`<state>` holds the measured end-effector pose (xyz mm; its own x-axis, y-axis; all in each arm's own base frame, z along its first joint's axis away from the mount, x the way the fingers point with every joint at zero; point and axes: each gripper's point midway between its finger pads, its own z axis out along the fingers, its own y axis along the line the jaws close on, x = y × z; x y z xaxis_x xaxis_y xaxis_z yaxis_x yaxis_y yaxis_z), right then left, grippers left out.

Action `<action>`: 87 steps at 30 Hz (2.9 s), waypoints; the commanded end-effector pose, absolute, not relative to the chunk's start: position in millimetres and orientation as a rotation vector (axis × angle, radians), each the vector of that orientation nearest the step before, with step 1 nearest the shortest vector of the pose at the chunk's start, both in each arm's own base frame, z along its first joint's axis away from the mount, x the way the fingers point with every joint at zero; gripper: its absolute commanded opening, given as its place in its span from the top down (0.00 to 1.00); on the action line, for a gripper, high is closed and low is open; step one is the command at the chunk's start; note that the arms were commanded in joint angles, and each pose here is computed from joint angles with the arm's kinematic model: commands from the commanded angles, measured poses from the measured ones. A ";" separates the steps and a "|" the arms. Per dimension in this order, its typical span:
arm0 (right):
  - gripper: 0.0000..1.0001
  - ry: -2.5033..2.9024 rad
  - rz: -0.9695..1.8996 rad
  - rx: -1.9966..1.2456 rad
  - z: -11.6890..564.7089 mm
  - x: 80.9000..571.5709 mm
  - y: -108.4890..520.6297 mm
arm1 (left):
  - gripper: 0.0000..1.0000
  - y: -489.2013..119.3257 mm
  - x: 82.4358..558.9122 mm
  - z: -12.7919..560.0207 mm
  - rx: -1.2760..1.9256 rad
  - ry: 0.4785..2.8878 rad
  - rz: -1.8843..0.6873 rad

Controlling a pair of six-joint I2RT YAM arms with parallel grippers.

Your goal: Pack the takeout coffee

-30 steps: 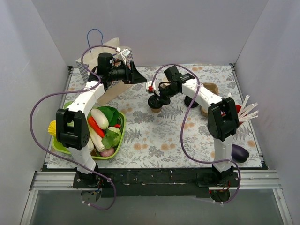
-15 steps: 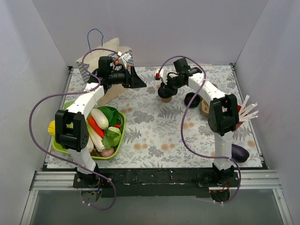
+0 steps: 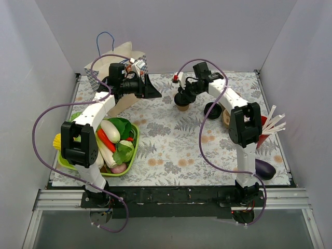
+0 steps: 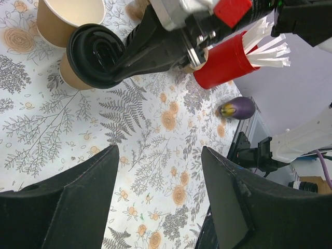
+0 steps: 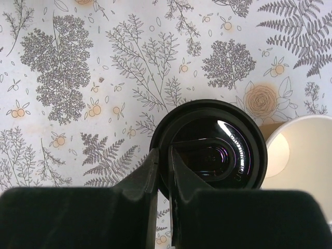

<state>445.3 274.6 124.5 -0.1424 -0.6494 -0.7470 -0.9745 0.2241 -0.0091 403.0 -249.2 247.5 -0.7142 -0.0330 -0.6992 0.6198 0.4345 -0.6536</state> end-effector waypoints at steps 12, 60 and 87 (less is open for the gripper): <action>0.59 1.851 0.778 -1.367 156.0 453.5 274.7 | 0.32 -241.7 403.8 337.0 0.742 1.783 -1.094; 0.54 2.506 0.020 -0.492 171.4 433.2 10.4 | 0.23 -167.6 421.8 401.8 0.615 1.669 -0.785; 0.50 2.684 0.085 -0.286 107.2 443.2 1.9 | 0.23 -171.9 416.8 383.4 0.595 1.714 -0.847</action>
